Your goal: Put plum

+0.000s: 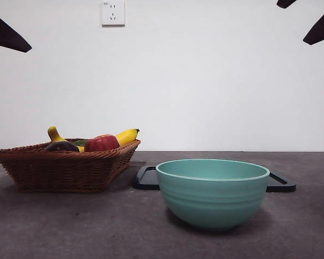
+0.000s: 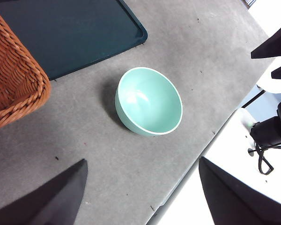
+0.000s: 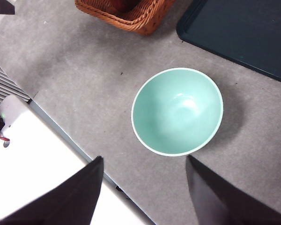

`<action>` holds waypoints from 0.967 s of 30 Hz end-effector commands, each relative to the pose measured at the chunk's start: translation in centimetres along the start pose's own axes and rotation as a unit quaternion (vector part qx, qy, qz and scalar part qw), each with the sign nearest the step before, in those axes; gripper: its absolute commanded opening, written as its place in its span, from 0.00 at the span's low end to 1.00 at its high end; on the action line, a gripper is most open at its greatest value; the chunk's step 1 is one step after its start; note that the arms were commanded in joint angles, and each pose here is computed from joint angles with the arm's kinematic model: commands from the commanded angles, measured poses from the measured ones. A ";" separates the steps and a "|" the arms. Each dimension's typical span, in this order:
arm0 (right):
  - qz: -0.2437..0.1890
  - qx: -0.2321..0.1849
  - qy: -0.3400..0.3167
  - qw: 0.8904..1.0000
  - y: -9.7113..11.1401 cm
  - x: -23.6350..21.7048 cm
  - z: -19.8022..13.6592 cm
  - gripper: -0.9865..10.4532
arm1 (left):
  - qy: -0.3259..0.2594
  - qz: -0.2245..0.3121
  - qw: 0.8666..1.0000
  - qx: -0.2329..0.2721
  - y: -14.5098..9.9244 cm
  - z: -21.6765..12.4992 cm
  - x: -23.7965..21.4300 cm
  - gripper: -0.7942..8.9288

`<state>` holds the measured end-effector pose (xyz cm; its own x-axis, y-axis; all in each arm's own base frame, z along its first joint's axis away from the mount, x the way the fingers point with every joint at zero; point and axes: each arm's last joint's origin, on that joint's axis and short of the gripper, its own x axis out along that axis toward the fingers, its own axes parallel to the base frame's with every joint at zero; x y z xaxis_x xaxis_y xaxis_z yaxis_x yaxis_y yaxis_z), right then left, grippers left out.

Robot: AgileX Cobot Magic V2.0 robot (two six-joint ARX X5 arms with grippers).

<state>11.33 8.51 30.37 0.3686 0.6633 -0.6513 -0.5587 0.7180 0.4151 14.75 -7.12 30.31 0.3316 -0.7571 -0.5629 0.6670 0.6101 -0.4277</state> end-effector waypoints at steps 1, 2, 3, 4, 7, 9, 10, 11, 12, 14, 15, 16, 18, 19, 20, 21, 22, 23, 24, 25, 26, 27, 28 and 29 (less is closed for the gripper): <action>0.006 -0.004 -0.006 1.000 0.3 -0.2 0.4 0.33 | -0.003 -0.004 1.000 0.012 -0.1 0.3 0.0 0.47; 0.006 -0.004 -0.006 1.000 0.3 -0.2 0.4 0.33 | -0.003 -0.004 1.000 0.012 -0.1 0.3 0.0 0.47; 0.006 -0.004 -0.006 1.000 0.3 -0.2 0.4 0.33 | -0.003 -0.004 1.000 0.012 -0.1 0.3 0.0 0.47; 0.006 -0.004 -0.006 1.000 0.3 -0.2 0.4 0.33 | -0.003 -0.004 1.000 0.012 -0.1 0.3 0.0 0.47; 0.006 -0.004 -0.006 1.000 0.3 -0.2 0.4 0.33 | -0.003 -0.004 1.000 0.012 -0.1 0.3 0.0 0.46; 0.005 -0.004 -0.005 1.000 0.3 -0.2 0.4 0.29 | -0.003 -0.004 1.000 0.012 -0.1 0.3 0.0 0.42; 0.005 -0.003 -0.005 1.000 0.3 -0.2 0.4 0.25 | -0.003 -0.004 1.000 0.012 -0.1 0.3 0.0 0.37; 0.004 -0.003 -0.006 1.000 0.3 -0.2 0.4 0.20 | -0.003 -0.004 1.000 0.012 -0.1 0.3 0.0 0.31; 0.004 -0.003 -0.006 1.000 0.3 -0.2 0.4 0.14 | -0.003 -0.004 1.000 0.012 -0.1 0.3 0.0 0.24; 0.004 -0.004 -0.006 1.000 0.3 -0.2 0.4 0.09 | -0.003 -0.004 1.000 0.013 -0.1 0.3 0.0 0.12; 0.004 -0.006 -0.006 1.000 0.3 -0.2 0.4 0.09 | -0.003 -0.004 1.000 0.013 -0.1 0.3 0.0 0.09; 0.004 -0.009 -0.006 1.000 0.3 -0.2 0.4 0.09 | -0.003 -0.004 1.000 0.013 -0.1 0.3 0.0 0.09; 0.004 -0.014 -0.006 1.000 0.3 -0.2 0.4 0.09 | -0.003 -0.004 1.000 0.013 -0.1 0.3 0.0 0.09; 0.004 -0.015 -0.006 1.000 0.3 -0.2 0.4 0.09 | -0.003 -0.004 1.000 0.013 -0.1 0.3 0.0 0.09; 0.004 -0.015 -0.007 1.000 0.3 -0.2 0.4 0.09 | -0.003 -0.004 1.000 0.013 -0.1 0.3 0.0 0.09; 0.004 -0.013 -0.006 1.000 0.3 -0.2 0.4 0.09 | -0.003 -0.004 1.000 0.013 -0.1 0.3 0.0 0.09; 0.004 -0.011 -0.006 1.000 0.3 -0.2 0.4 0.09 | -0.003 -0.004 1.000 0.012 -0.1 0.3 0.0 0.09; 0.004 -0.013 -0.007 1.000 0.3 -0.2 0.4 0.09 | -0.003 -0.004 1.000 0.013 -0.1 0.3 0.0 0.09; 0.005 -0.014 -0.007 1.000 0.3 -0.2 0.4 0.09 | -0.003 -0.004 1.000 0.012 -0.1 0.3 0.0 0.09; 0.005 -0.014 -0.008 1.000 0.3 -0.2 0.5 0.09 | -0.003 -0.004 1.000 0.012 -0.1 0.3 0.0 0.09; 0.005 -0.015 -0.009 1.000 0.3 -0.2 0.5 0.09 | -0.003 -0.004 1.000 0.012 -0.1 0.3 0.0 0.09; 0.005 -0.015 -0.010 1.000 0.3 -0.2 0.5 0.09 | -0.003 -0.004 1.000 0.012 -0.1 0.3 0.0 0.09; 0.005 -0.015 -0.010 1.000 0.3 -0.2 0.5 0.09 | -0.003 -0.004 1.000 0.012 -0.1 0.3 0.0 0.09; 0.005 -0.015 -0.010 1.000 0.3 -0.2 0.5 0.09 | -0.003 -0.004 1.000 0.012 -0.1 0.3 0.0 0.09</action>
<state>11.35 8.53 30.39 0.3705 0.6640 -0.6494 -0.5643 0.7163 0.4105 14.75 -7.12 30.31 0.3316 -0.7571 -0.5629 0.6673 0.6100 -0.4274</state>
